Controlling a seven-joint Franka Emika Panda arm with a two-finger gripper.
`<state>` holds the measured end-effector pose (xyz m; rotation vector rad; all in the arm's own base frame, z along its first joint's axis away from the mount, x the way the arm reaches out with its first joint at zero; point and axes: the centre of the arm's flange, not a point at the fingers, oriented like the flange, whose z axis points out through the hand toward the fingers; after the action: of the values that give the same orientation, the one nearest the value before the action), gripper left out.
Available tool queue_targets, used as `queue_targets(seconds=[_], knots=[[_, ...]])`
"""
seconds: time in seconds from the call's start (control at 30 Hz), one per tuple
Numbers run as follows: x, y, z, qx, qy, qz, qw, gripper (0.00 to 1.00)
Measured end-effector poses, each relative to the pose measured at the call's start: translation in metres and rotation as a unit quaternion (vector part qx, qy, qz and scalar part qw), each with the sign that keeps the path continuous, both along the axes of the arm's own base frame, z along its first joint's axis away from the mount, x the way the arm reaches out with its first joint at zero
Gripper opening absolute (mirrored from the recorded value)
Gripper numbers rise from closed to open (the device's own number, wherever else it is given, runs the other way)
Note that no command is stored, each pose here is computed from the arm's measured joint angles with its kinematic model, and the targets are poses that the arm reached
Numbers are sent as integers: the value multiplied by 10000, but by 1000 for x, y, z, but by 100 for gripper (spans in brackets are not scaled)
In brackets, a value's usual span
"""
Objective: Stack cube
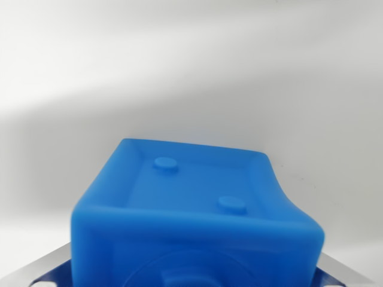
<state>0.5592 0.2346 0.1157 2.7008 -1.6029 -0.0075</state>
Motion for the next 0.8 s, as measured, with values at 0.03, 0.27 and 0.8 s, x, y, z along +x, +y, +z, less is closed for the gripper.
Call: queue_targets(seconds=[0.03,0.27,0.8], knots=[[0,0,0,0,-1,0,10000,0],[1,0,10,3,-18,1,10000,0],[1,0,48,-7,-37,3,10000,0]])
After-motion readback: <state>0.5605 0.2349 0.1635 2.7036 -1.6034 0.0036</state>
